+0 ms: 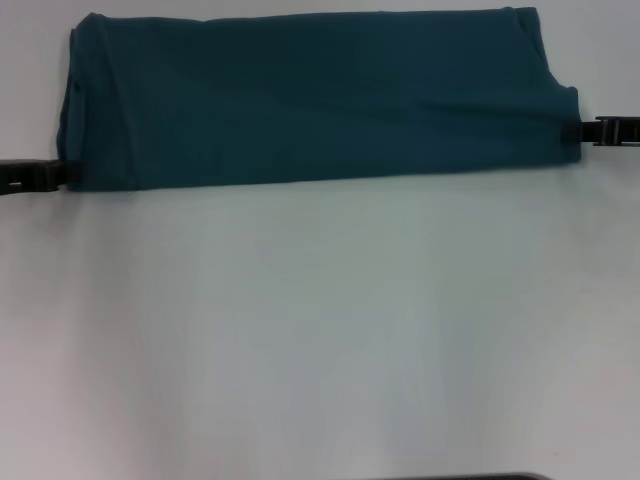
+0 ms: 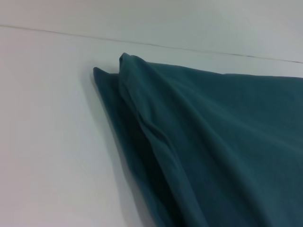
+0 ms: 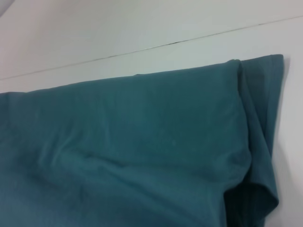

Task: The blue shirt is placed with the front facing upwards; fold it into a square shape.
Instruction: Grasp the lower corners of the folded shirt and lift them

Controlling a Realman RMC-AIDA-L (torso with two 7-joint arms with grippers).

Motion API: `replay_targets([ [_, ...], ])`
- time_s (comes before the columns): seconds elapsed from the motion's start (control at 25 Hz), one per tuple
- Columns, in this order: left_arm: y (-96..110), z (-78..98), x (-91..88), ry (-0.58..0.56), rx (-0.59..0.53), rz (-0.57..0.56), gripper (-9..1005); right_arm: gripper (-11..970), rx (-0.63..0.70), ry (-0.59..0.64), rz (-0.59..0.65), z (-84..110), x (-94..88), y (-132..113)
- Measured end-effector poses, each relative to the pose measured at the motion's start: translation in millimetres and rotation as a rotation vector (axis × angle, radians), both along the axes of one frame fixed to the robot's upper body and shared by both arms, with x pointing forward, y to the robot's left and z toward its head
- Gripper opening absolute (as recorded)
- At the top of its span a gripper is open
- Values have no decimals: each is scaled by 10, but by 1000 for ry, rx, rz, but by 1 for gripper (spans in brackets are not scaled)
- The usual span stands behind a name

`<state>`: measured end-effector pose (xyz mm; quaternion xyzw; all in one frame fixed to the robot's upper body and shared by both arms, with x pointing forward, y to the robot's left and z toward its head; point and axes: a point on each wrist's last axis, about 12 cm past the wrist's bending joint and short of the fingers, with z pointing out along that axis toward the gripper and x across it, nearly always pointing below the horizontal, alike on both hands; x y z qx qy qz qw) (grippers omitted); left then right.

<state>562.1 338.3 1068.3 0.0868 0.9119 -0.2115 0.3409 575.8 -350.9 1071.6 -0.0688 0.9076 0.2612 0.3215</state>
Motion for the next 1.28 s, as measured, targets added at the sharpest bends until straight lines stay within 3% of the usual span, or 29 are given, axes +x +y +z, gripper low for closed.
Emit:
replay_targets([
  [0.36,0,12,14,-3,3,-2,24,7,-1,-1,-2,-1,1,-2],
  [0.68,97,61,5,7,0,4,2,6,3,8,-2,-17,-36,-24],
  [1.04,192,118,-45,34,-9,-32,1,6,38,42,-4,-60,-212,-136],
  [1.28,237,164,-106,51,-18,-72,1,6,91,21,-5,22,-334,-255],
])
